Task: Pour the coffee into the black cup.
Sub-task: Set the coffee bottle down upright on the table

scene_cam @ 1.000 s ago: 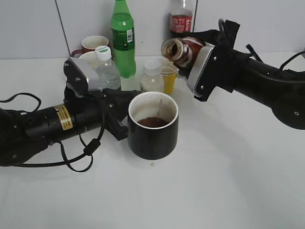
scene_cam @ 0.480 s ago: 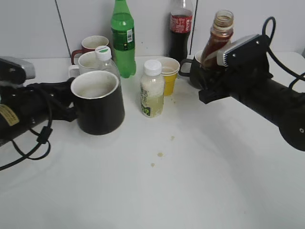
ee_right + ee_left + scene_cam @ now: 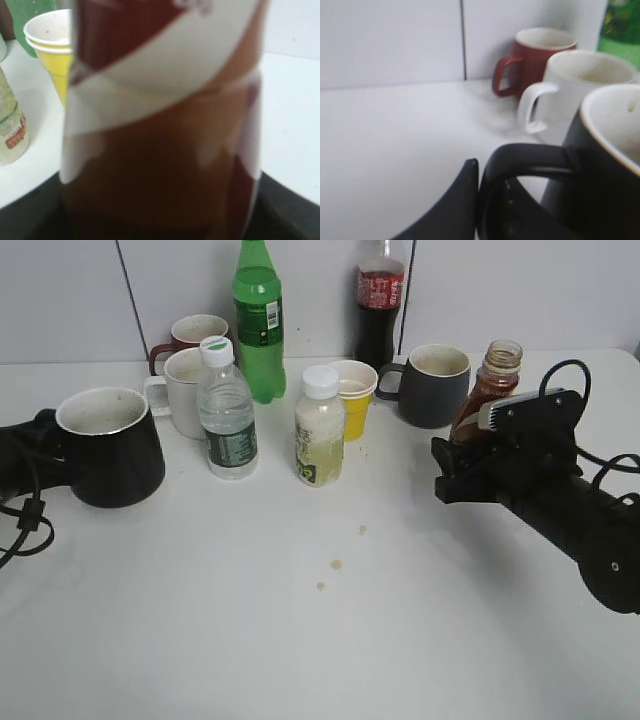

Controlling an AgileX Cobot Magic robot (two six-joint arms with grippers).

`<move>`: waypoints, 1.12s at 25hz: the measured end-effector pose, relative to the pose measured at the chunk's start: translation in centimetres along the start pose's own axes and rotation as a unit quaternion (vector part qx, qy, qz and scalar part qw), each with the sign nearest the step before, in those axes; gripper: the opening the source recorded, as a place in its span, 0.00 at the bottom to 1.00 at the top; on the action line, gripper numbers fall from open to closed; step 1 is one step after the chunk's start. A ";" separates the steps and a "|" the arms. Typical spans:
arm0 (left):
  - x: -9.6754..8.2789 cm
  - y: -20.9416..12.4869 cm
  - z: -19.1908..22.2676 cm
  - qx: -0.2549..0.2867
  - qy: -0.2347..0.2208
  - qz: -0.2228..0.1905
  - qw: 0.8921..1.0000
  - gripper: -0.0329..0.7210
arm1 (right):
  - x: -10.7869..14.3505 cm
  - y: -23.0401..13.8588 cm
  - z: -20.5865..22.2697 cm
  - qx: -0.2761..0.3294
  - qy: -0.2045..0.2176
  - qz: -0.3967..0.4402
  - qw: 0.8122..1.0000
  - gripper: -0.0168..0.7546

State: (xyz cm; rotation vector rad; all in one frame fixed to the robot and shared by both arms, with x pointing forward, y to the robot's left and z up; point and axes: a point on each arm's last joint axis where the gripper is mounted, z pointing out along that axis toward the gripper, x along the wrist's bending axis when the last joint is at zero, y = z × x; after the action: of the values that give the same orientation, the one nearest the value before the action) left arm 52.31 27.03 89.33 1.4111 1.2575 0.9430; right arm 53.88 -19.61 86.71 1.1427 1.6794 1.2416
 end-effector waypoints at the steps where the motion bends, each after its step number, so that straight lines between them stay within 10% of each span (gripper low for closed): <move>1: 0.2 -0.4 0.1 0.006 0.011 -0.003 1.000 0.11 | 0.0 -0.5 0.1 -0.002 0.000 0.000 1.000 0.67; 20: 1.3 -3.9 5.6 0.009 0.036 -0.016 0.999 0.11 | 0.2 -1.5 3.0 0.004 0.002 0.000 1.000 0.67; 28: 1.2 -4.5 4.8 0.023 0.037 -0.017 0.999 0.42 | 0.3 -1.7 3.1 0.021 0.008 -0.002 1.000 0.67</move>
State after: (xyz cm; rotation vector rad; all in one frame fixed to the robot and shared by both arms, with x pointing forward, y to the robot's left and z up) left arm 56.15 27.32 83.79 1.3971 1.3618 0.9556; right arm 56.24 -18.66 84.24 1.1561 1.7258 1.2207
